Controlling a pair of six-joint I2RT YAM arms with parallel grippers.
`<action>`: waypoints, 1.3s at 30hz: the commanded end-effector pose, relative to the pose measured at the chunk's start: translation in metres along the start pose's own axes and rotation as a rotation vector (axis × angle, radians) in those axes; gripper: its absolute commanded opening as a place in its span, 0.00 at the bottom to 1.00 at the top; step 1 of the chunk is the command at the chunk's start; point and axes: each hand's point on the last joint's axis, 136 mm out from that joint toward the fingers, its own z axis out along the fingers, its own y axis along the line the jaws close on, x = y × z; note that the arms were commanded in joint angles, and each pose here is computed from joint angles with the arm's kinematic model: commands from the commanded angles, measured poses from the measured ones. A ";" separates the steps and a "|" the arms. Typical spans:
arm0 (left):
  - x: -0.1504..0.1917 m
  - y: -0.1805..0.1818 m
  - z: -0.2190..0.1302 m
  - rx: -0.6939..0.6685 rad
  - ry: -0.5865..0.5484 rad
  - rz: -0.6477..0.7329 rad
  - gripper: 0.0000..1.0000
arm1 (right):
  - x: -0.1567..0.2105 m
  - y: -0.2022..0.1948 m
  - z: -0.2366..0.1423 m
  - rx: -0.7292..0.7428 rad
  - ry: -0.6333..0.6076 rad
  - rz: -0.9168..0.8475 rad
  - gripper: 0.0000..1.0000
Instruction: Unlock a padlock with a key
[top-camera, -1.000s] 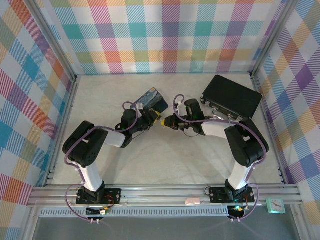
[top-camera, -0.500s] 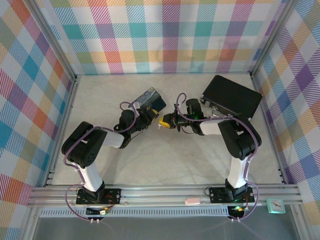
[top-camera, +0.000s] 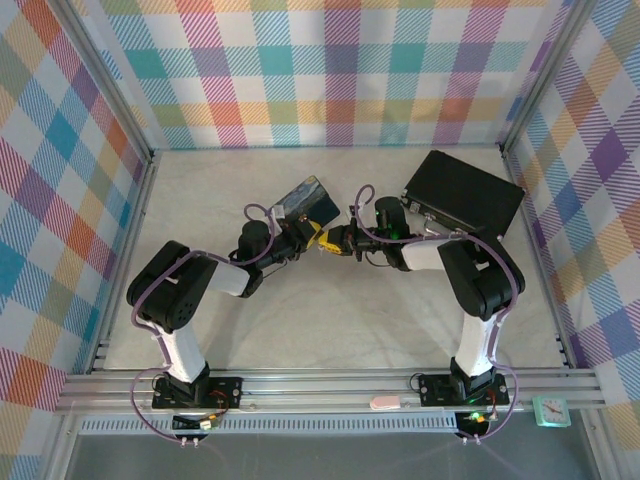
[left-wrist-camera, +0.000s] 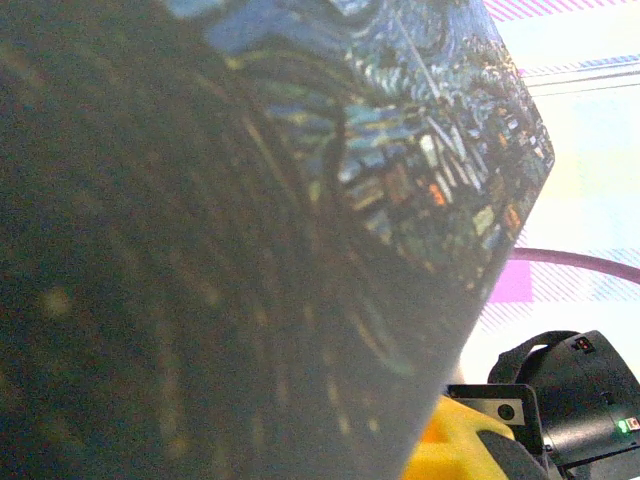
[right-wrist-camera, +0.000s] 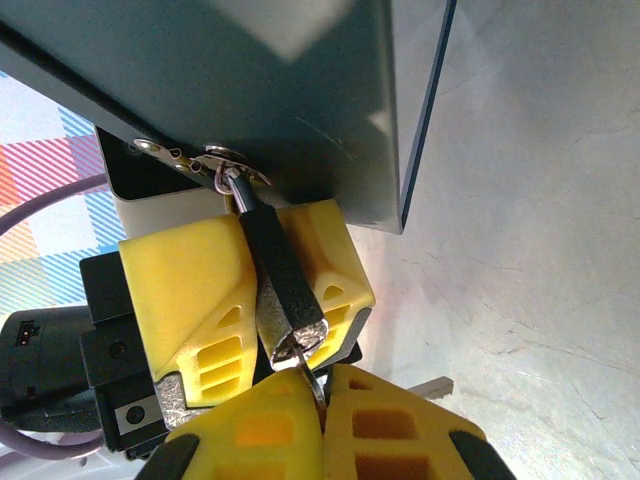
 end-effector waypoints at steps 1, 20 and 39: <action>0.046 -0.026 -0.002 0.103 0.202 0.035 0.00 | -0.048 0.015 -0.011 0.016 -0.218 -0.066 0.00; -0.010 0.015 0.008 -0.155 -0.095 0.049 0.00 | -0.035 0.002 -0.041 0.054 -0.391 -0.037 0.35; -0.015 0.002 0.016 -0.078 -0.127 0.012 0.00 | -0.026 0.001 -0.021 0.075 -0.351 -0.212 0.34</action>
